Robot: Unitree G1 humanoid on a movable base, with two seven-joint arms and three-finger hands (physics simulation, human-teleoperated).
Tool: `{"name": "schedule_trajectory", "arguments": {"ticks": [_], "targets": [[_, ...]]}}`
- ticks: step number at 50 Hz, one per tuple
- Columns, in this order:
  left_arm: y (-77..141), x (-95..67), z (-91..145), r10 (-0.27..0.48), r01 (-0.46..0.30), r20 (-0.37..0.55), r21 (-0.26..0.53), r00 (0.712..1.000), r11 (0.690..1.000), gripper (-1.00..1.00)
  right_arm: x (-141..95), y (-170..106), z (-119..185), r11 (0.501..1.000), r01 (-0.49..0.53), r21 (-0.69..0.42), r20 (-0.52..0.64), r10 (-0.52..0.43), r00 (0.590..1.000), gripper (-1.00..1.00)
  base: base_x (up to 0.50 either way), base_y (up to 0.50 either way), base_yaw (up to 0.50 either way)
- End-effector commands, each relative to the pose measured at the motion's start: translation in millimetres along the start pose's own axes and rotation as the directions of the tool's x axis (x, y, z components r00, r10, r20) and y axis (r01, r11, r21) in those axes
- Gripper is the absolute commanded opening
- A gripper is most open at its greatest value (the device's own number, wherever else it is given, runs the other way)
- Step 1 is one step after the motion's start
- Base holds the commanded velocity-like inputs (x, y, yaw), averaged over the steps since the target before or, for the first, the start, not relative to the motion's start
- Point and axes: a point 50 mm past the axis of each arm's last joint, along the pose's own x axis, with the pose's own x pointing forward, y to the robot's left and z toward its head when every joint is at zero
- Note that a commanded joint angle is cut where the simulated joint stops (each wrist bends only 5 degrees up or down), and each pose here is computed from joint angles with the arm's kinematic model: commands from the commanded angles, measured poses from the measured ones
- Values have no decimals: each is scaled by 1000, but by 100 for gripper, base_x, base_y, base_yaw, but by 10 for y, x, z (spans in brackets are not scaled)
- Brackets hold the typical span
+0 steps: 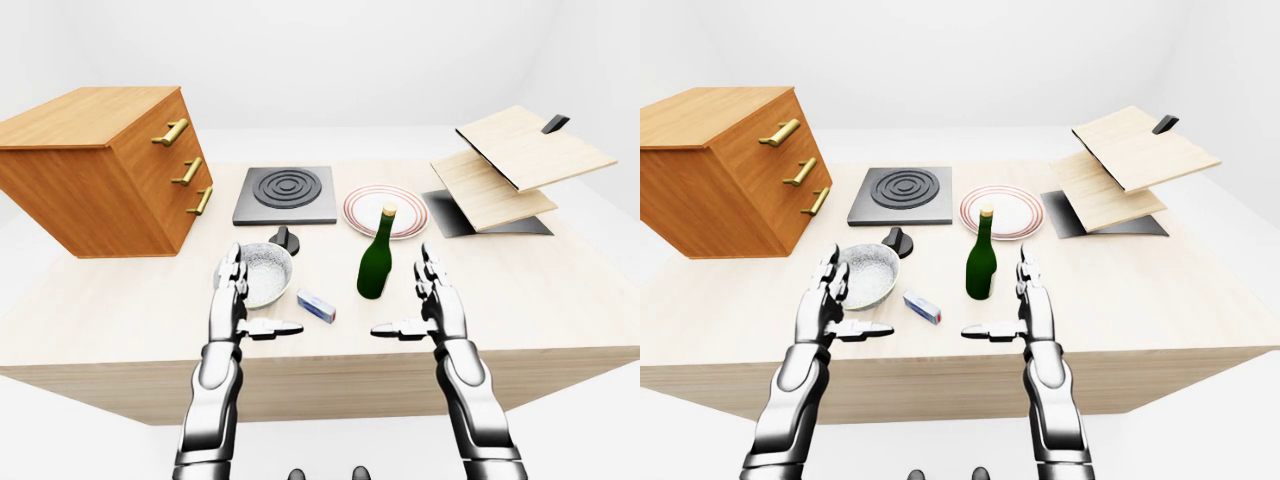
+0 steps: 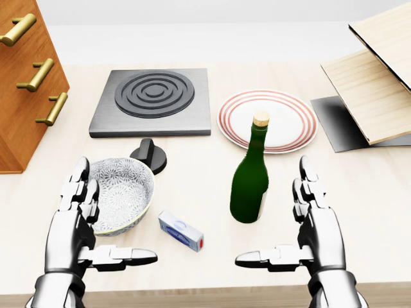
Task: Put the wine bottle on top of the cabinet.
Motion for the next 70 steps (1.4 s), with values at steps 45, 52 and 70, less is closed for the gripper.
{"name": "schedule_trajectory", "arguments": {"ticks": [45, 52, 70], "targets": [[255, -1034, 2070, 62, -14, 826, -66, 560, 998, 100, -812, 114, 1854, 972, 96, -215, 753, 102, 651, 100, 0, 0, 0], [328, -1019, 2011, 81, 33, 727, -141, 681, 989, 100, -919, 112, 1937, 973, 112, -202, 790, 94, 606, 100, 0, 0, 0], [339, -1008, 1945, 76, 21, 653, -140, 754, 990, 100, -948, 82, 1894, 982, 100, -159, 777, 62, 627, 100, 38, 0, 0]]}}
